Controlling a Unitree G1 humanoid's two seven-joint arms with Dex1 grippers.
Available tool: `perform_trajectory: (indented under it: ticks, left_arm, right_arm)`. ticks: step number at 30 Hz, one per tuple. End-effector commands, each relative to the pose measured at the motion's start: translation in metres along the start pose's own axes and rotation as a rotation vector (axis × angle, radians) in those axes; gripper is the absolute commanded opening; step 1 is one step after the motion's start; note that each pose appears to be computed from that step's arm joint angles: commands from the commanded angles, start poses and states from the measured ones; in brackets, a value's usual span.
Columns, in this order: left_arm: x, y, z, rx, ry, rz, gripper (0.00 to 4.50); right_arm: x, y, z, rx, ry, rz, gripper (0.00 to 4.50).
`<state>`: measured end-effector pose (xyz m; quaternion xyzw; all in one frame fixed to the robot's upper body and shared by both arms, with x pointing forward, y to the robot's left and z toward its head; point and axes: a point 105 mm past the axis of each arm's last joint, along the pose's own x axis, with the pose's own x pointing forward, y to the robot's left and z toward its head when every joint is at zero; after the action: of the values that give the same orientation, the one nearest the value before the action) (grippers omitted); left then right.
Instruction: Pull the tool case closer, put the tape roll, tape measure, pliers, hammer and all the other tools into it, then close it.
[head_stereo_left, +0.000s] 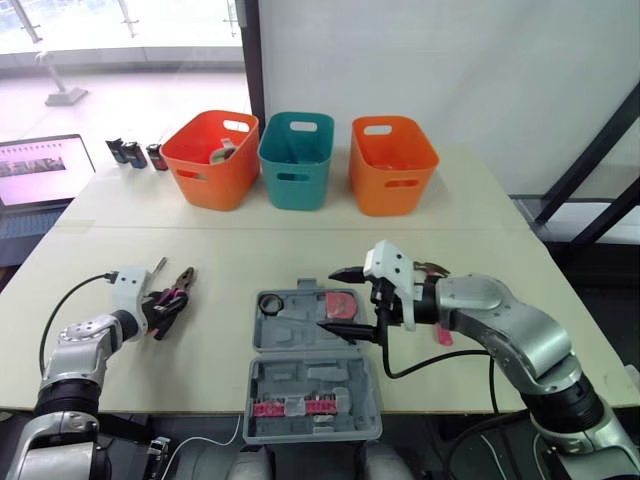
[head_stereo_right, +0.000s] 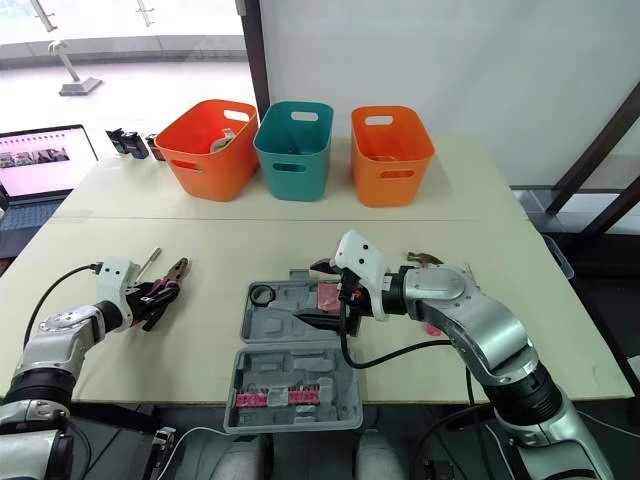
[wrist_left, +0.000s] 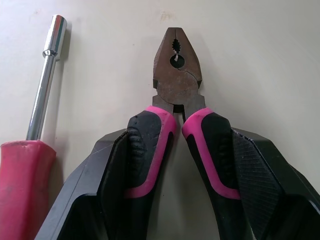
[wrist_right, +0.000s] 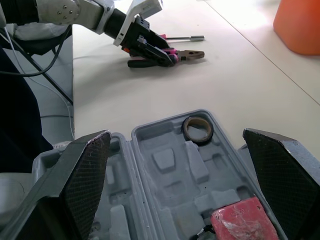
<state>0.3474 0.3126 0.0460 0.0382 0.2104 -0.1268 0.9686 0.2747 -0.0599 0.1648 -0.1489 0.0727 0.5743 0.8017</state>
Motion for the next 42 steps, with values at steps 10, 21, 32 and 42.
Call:
perform_trajectory:
  ticks: [10,21,32,42]
  left_arm:
    - [-0.052,-0.056,0.090,0.405,-0.107,-0.464,2.53]
    - [-0.077,-0.124,0.093,0.713,0.133,-1.041,2.53]
    - [-0.055,-0.148,0.110,0.904,0.113,-1.122,2.53]
    - [-0.050,-0.156,0.119,0.995,0.080,-1.092,2.53]
  right_arm:
    - [-0.016,-0.014,0.008,-0.139,0.069,-0.077,4.50]
    - [0.051,-0.017,0.032,-0.311,0.257,0.014,4.50]
    - [0.077,-0.006,0.021,-0.326,0.440,0.128,4.50]
    - [0.093,0.000,0.022,-0.253,0.459,0.115,4.50]
